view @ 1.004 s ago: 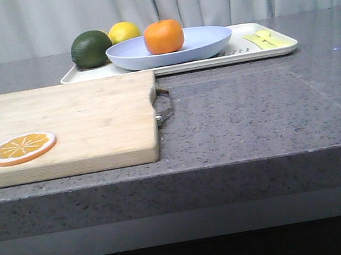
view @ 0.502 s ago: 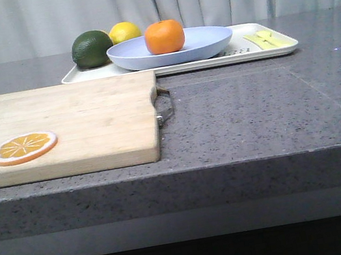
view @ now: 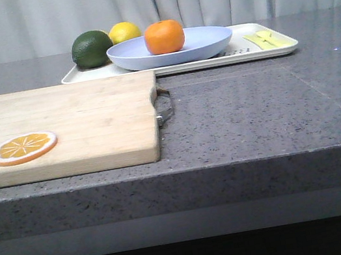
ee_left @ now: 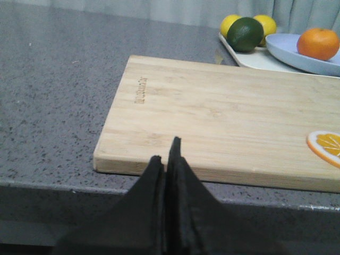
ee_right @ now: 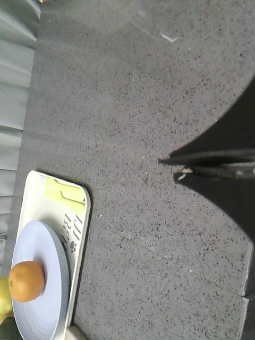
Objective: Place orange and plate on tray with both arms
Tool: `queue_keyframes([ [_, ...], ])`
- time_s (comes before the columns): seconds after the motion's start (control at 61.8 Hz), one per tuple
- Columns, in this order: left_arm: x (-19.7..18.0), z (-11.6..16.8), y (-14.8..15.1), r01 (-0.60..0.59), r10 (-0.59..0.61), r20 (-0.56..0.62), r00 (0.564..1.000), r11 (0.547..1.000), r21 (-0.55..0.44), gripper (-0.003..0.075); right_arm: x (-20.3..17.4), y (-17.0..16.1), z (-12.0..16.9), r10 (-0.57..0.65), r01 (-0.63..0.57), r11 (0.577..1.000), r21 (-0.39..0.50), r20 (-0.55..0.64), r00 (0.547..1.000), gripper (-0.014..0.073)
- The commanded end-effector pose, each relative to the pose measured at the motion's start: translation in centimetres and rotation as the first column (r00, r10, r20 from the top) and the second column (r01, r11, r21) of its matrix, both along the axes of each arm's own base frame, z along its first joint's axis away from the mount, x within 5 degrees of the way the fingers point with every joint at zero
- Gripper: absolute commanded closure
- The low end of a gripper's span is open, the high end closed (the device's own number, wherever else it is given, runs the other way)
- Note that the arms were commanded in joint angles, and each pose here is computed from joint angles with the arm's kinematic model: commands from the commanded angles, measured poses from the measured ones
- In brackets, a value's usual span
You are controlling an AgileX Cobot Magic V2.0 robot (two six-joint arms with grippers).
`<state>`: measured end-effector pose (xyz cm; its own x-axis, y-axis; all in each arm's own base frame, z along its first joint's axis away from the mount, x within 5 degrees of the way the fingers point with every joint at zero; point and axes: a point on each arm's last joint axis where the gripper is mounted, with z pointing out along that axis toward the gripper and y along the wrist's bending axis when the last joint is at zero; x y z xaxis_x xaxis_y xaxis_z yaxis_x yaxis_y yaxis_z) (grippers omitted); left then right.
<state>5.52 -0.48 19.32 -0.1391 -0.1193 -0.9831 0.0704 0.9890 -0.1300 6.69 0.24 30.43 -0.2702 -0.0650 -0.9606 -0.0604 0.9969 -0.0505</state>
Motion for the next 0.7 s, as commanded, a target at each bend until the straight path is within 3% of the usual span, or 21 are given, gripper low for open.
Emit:
queue_keyframes([
  [0.0,-0.07,0.90,0.10,-0.019,0.023,0.121,0.992,0.999,-0.035,0.0738,0.11,-0.02,1.55,0.002,-0.001,1.000,-0.016,0.102,0.995,0.0654],
  [0.68,-0.04,1.10,0.34,-0.063,0.067,0.142,0.988,0.997,-0.037,0.0738,0.11,-0.02,1.55,0.002,-0.001,1.000,-0.016,0.102,0.995,0.0654],
])
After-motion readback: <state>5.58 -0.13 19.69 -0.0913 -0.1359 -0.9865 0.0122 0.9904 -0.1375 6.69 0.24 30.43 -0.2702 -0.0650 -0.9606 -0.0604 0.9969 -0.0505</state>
